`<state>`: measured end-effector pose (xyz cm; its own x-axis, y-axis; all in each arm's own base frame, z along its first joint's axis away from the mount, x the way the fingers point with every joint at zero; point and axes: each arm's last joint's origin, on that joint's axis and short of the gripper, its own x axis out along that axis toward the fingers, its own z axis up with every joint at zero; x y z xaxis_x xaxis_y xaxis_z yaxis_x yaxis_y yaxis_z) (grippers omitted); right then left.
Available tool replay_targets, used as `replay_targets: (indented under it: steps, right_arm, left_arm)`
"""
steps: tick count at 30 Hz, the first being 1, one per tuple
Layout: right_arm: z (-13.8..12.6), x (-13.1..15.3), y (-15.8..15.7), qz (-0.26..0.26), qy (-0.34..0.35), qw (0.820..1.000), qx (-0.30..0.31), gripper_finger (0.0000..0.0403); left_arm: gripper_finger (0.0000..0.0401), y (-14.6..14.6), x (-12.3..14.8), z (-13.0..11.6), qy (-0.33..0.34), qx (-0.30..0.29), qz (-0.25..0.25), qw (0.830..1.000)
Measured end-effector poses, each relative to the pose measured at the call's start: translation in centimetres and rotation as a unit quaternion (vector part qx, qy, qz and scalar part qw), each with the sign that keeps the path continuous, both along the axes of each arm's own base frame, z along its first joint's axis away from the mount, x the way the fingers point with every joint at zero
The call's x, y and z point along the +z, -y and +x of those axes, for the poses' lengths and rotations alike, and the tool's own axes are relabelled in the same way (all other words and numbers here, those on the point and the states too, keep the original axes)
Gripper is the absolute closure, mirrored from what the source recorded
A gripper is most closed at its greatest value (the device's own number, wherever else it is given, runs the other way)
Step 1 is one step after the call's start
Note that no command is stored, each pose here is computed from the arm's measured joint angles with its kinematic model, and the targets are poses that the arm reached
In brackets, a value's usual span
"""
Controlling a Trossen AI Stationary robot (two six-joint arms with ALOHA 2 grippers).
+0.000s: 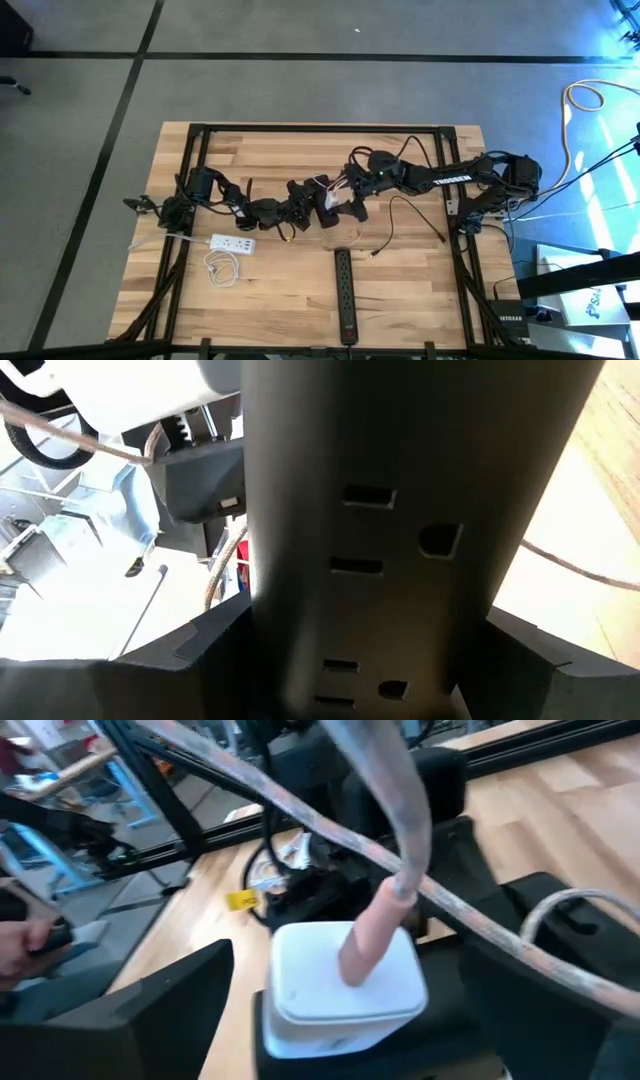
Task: Insert USB
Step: Insert the white USB adapter into the black outlet extension
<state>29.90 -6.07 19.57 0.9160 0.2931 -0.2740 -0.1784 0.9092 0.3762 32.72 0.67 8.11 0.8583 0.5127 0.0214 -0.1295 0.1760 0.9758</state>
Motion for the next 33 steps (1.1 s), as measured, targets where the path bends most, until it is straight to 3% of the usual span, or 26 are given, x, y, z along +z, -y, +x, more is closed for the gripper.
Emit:
replay_targets:
  steps: [12, 25, 33]
  right_arm:
    - [-0.11, -0.08, -0.21, 0.025, -0.008, 0.999, 0.033, 0.017]
    - [-0.1, -0.04, -0.22, 0.013, -0.002, 0.999, 0.036, 0.0231]
    - [-0.11, 0.0, -0.23, -0.008, 0.007, 0.999, 0.044, 0.0228]
  left_arm:
    - [0.014, 0.0, 0.0, 0.0, -0.001, 0.0, 0.001, 1.0]
    - [0.014, 0.0, 0.0, 0.0, -0.001, 0.0, 0.002, 1.0]
    - [0.014, 0.0, 0.0, 0.0, -0.001, 0.0, 0.001, 1.0]
